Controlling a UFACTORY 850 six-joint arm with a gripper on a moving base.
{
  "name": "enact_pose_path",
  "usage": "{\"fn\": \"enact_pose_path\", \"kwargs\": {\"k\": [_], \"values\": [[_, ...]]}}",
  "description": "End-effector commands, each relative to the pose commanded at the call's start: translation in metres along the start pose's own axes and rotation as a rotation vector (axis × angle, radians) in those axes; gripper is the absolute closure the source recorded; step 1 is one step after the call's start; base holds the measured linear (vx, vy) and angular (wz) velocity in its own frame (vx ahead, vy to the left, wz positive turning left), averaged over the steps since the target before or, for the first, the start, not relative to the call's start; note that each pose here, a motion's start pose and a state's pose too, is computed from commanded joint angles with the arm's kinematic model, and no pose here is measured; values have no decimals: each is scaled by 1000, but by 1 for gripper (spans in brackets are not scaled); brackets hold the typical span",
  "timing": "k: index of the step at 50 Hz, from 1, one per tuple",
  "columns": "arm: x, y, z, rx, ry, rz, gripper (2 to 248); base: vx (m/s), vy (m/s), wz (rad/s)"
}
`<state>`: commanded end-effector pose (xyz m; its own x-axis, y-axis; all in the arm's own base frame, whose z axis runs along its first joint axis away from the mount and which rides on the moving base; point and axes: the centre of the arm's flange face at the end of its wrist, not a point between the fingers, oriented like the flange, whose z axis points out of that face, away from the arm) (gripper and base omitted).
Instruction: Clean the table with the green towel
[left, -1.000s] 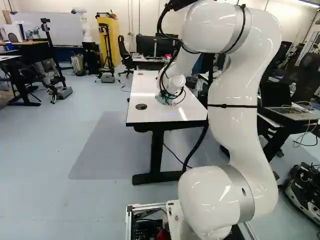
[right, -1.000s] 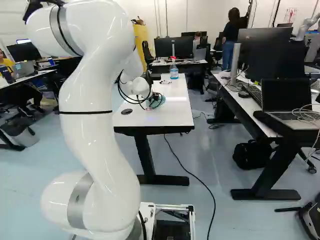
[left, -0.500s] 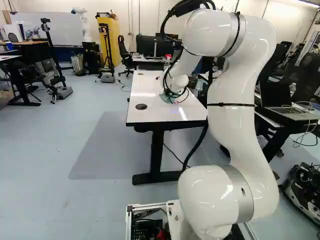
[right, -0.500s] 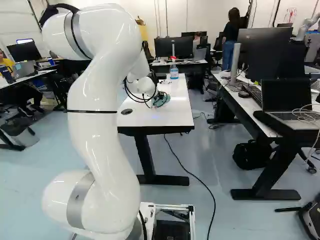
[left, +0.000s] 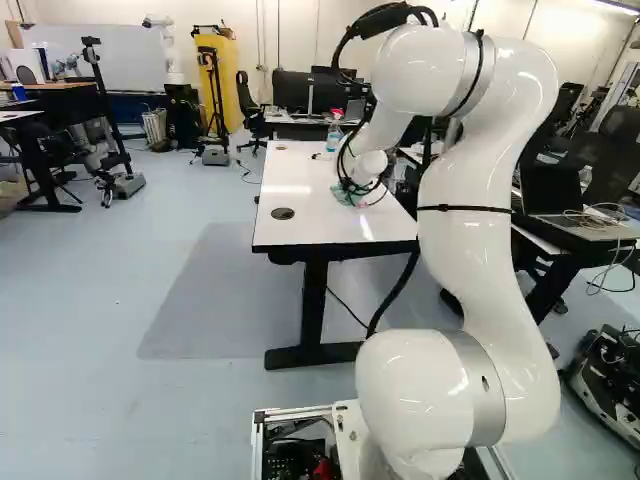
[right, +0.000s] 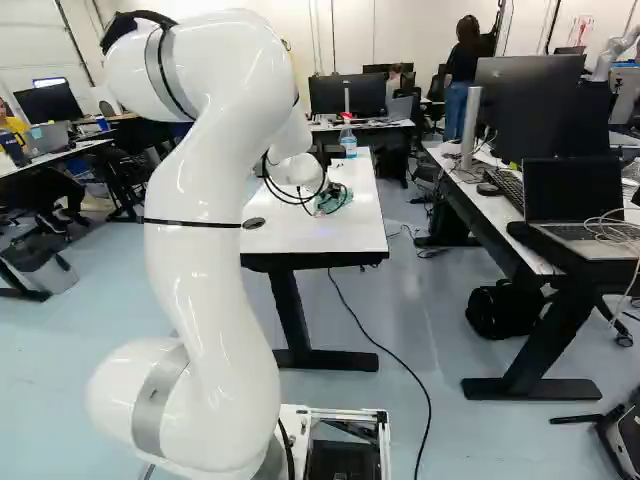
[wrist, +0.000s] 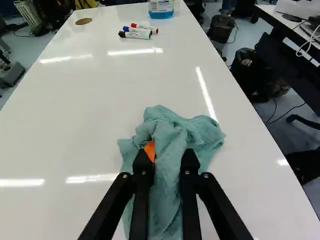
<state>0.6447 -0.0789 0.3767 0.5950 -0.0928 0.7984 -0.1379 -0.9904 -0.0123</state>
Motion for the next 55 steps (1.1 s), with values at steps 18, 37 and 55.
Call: {"fn": "enact_pose_path", "kwargs": {"k": [18,37,55], "values": [[-6,26,-11,-33,-9,25,187,0,0,0],[-24,26,-41,-34,-34,25,187,0,0,0],[-40,10,-67,-14,-53,10,187,0,0,0]]}}
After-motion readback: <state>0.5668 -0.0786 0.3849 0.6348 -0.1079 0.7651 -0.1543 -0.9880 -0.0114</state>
